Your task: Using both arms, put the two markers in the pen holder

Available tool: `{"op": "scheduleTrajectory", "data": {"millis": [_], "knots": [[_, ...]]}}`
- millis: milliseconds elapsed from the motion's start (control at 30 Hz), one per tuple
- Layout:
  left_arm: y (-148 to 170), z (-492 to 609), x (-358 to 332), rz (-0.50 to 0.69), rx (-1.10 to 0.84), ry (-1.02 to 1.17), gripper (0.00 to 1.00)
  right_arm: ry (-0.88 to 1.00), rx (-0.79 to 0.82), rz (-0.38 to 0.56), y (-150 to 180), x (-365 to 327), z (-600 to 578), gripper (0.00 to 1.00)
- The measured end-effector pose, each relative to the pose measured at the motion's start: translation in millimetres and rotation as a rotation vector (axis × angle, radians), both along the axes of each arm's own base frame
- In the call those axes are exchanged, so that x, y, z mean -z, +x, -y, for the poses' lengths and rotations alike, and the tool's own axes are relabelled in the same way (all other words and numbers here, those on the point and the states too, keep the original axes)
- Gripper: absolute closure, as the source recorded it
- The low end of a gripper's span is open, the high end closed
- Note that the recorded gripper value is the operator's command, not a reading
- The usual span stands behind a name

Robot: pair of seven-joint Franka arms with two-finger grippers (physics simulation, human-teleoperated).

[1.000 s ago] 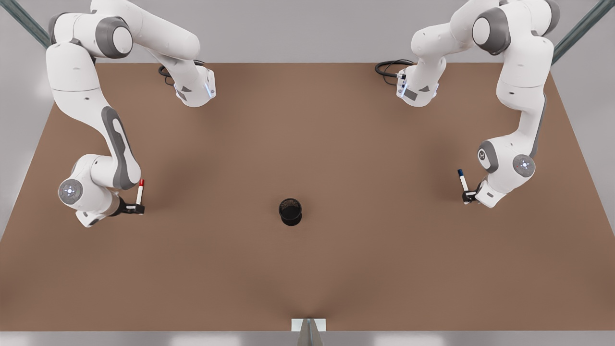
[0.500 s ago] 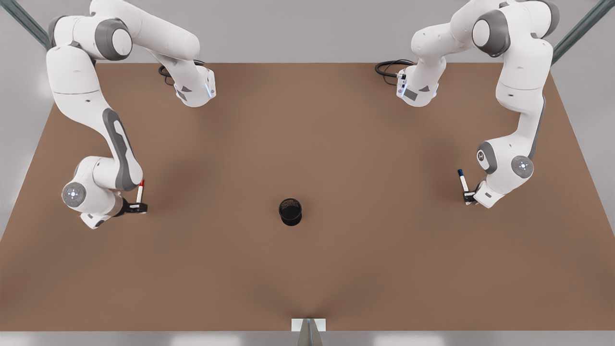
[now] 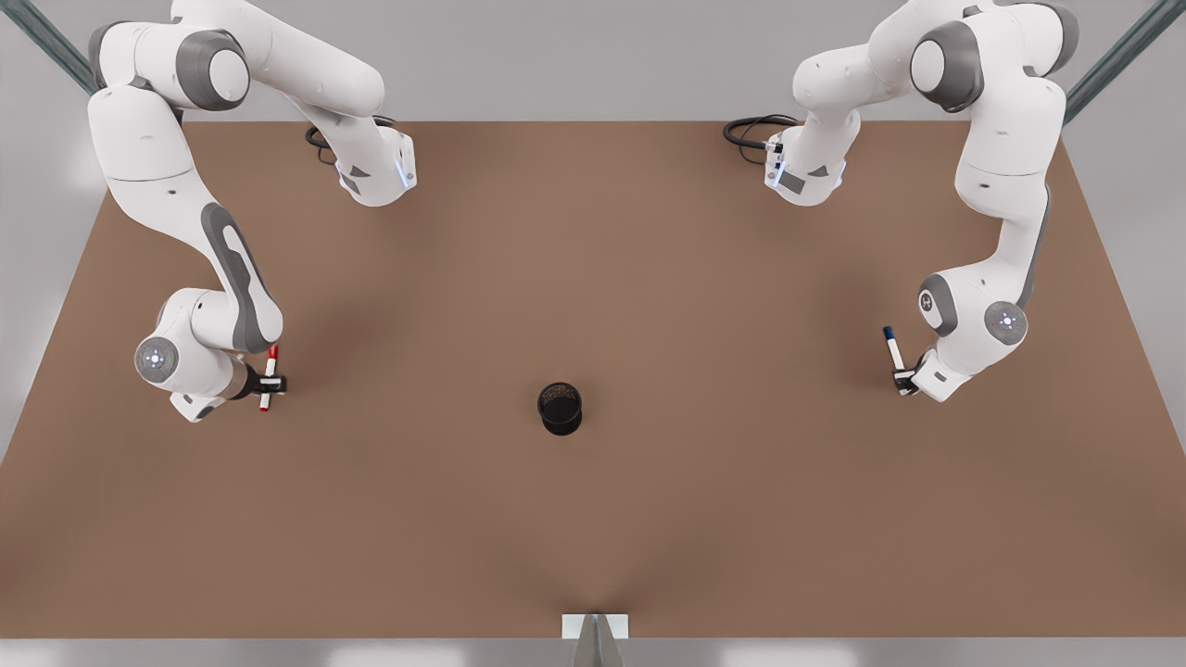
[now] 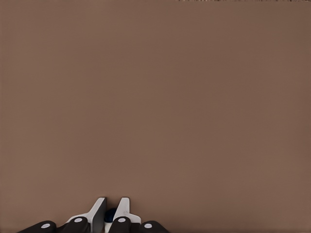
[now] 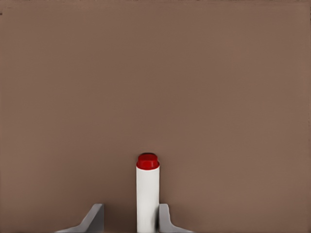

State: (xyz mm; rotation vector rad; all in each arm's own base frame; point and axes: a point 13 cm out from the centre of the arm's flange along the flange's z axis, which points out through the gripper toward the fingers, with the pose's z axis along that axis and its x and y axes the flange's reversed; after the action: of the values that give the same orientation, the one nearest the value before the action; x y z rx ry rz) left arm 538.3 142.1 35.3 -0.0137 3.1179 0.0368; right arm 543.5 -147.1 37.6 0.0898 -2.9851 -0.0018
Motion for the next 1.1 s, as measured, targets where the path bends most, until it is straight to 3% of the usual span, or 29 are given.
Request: {"op": "scheduleTrajectory", "data": {"millis": [200, 267, 400, 633, 733, 900, 1100], "knots": [[14.8, 6.8, -16.1, 0.026, -0.005, 0.006, 0.79, 0.0, -0.003, 0.008, 2.0, 0.3, 0.0, 0.64], [31.3, 14.1, -35.9, 0.045, 0.001, 0.01, 0.79, 0.002, -0.003, 0.01, 2.3, 0.5, -0.2, 0.79], [49.2, 26.7, -61.3, 0.043, -0.004, 0.009, 0.79, 0.002, -0.019, 0.041, 14.6, -16.6, -4.5, 0.79], [73.3, 73.6, -110.8, 0.015, -0.003, 0.006, 0.79, -0.012, -0.125, 0.286, 128.6, -204.3, -65.1, 0.79], [84.2, 99.5, -145.3, 0.012, -0.001, 0.005, 0.79, 0.031, -0.17, 0.333, 155.0, -274.1, -114.2, 0.79], [109.5, 221.0, -227.0, 0.02, 0.074, 0.002, 0.79, 0.084, -0.225, 0.323, 152.6, -303.0, -173.8, 0.79], [91.5, 457.6, -298.1, 0.037, 0.131, -0.111, 0.79, 0.161, -0.235, 0.354, 158.4, -300.6, -219.5, 0.79]]}}
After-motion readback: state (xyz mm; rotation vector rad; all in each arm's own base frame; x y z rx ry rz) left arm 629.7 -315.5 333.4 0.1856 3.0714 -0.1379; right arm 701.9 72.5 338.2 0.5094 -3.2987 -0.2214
